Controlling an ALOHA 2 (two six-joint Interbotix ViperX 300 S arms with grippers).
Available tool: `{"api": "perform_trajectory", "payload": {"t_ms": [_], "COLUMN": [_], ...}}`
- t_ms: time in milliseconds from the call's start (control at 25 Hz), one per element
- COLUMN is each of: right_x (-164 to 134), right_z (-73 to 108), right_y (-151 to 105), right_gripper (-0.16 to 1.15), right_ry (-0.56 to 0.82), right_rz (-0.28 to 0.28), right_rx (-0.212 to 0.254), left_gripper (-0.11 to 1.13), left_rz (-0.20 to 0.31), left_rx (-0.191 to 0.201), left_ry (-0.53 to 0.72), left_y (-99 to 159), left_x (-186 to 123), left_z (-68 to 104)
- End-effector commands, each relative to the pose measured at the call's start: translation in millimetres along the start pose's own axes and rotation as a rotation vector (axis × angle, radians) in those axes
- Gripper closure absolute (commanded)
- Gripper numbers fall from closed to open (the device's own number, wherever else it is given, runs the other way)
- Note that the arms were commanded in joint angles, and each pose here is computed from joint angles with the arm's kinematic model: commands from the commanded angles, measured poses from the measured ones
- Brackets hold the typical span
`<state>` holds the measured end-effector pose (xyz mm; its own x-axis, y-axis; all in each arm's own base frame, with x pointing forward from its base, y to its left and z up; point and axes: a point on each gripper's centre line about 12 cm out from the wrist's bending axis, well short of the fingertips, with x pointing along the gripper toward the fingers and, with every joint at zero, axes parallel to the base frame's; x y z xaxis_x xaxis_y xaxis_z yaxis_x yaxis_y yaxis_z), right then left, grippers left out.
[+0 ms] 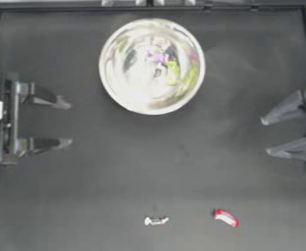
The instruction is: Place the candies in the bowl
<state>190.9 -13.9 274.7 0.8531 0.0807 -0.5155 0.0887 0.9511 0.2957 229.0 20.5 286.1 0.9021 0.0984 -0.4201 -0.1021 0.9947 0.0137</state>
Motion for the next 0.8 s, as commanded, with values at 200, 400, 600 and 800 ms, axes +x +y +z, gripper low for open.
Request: {"api": "perform_trajectory", "payload": {"t_ms": [200,400,600,800], "right_x": [0,13,30,54], "right_z": [12.7,4.4,0.4,-12.9], "right_y": [23,43,67,82], "right_gripper": [0.03,0.04,0.04,0.02], "right_ry": [0.167,0.333,0.384,0.476], "right_rz": [-0.051,-0.186,-0.236,-0.251], "right_rx": [0.015,0.026,0.058,0.112], "left_gripper": [0.03,0.03,0.03,0.03], "left_rz": [-0.020,-0.021,-0.022,-0.022], "left_rx": [-0.036,-0.040,-0.050,-0.051], "left_ry": [-0.036,-0.051,-0.058,-0.081], "left_y": [-3,-3,-3,-2], "left_x": [-12,-19,-22,-28], "left_z": [-4.3,-8.7,-9.9,-9.4]}}
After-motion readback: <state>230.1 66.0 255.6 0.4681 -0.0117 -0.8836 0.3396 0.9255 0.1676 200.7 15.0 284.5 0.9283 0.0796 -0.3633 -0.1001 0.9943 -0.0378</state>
